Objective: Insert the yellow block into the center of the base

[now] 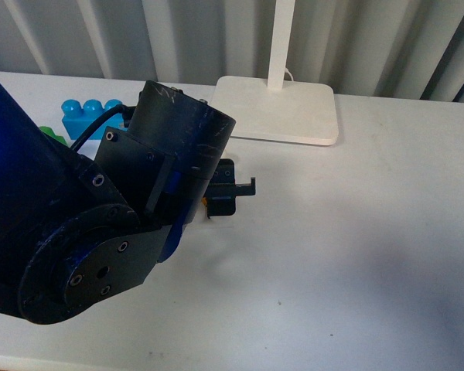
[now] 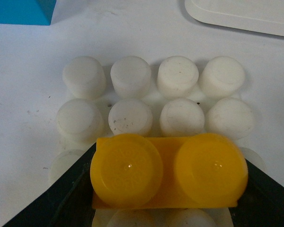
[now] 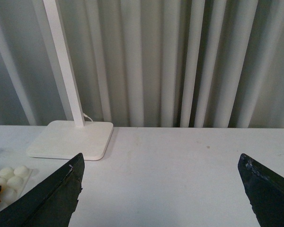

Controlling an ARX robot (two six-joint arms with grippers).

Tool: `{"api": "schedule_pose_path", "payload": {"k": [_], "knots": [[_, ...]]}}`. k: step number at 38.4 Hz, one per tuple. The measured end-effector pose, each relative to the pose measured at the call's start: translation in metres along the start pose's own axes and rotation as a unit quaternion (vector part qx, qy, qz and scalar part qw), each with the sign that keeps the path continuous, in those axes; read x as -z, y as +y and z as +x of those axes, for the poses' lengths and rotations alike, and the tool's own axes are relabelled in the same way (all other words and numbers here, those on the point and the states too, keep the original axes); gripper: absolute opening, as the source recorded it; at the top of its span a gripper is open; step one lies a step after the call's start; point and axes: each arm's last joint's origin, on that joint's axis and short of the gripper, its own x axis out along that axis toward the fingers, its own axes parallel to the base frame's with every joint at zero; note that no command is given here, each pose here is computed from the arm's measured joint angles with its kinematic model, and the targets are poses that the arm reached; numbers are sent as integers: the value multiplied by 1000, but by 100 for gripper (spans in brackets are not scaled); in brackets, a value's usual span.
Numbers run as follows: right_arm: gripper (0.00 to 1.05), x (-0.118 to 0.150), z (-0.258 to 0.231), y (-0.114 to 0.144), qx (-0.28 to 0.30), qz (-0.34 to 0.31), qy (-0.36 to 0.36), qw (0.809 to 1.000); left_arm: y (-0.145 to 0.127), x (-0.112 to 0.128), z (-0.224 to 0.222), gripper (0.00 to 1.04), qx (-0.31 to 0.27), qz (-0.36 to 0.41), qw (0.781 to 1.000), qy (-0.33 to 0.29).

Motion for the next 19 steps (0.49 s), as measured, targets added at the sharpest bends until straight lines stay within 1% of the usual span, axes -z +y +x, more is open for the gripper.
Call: {"api": "schedule_pose_path", "payload": {"k": [7,8,13,14,15,17,19], "knots": [[95,0,0,0,0,0,0,1000,0,-2,-1,66,1,0,1000,-3],[95,0,0,0,0,0,0,1000,0,-3,-1,68,2,-1,1000,-3],[95,0,0,0,0,0,0,1000,4,-11,-5,95,19,-5,1000,-1],[95,0,0,0,0,0,0,1000,5,-11,-6,98,21,-6,1000,-1],[95,0,0,0,0,0,0,1000,6,-13,-9,100,21,-6,1000,-2],[95,0,0,0,0,0,0,1000,10,-15,-15,98,20,-8,1000,-6],[95,0,0,0,0,0,0,1000,16,-20,-22,99,19,-13,1000,-13]]}}
